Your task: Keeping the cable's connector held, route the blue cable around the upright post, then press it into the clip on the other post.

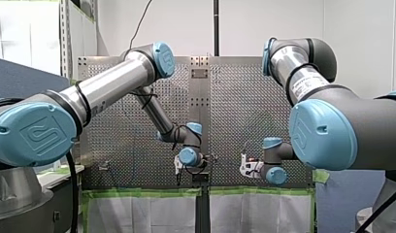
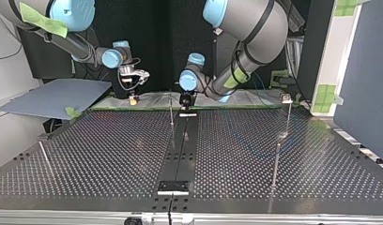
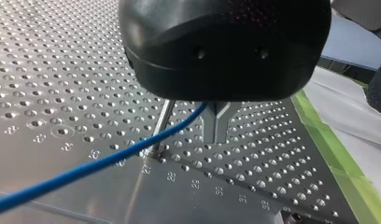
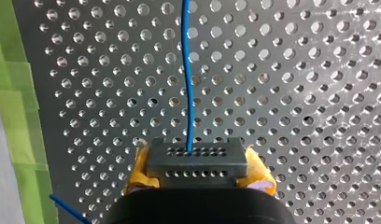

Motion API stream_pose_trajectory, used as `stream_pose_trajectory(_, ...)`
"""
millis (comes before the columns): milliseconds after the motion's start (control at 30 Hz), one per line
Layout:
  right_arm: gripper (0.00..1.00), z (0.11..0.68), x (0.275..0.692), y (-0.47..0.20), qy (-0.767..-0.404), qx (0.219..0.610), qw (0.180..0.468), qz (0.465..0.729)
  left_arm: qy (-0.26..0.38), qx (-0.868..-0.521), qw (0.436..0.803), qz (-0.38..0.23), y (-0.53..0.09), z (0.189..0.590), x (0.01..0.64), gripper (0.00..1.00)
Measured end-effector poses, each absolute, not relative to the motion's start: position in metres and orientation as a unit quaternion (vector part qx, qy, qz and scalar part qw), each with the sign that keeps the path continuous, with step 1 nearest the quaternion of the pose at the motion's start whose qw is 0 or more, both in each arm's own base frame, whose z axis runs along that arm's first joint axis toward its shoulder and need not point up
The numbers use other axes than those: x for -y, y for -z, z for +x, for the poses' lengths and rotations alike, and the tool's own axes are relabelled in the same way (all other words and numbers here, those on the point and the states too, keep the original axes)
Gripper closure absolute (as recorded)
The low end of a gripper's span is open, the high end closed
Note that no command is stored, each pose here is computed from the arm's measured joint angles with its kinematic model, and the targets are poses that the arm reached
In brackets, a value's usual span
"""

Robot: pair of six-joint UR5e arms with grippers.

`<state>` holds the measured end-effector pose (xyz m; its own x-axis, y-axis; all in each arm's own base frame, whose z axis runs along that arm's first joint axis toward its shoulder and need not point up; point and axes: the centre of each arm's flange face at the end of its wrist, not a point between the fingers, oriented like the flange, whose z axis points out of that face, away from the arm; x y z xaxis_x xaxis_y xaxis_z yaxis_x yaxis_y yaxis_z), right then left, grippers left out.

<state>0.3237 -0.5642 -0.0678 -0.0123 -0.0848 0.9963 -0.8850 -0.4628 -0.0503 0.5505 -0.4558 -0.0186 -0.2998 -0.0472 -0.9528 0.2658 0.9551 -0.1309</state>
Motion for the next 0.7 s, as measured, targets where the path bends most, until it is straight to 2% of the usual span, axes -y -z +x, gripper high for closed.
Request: stream_pose_trajectory(700, 1.00, 0.311, 0.595, 0.056, -0.594, 0.398, 0.352, 0.604, 0.114, -0.780, 0.615, 0.023, 0.009, 0.575, 0.440, 1.00)
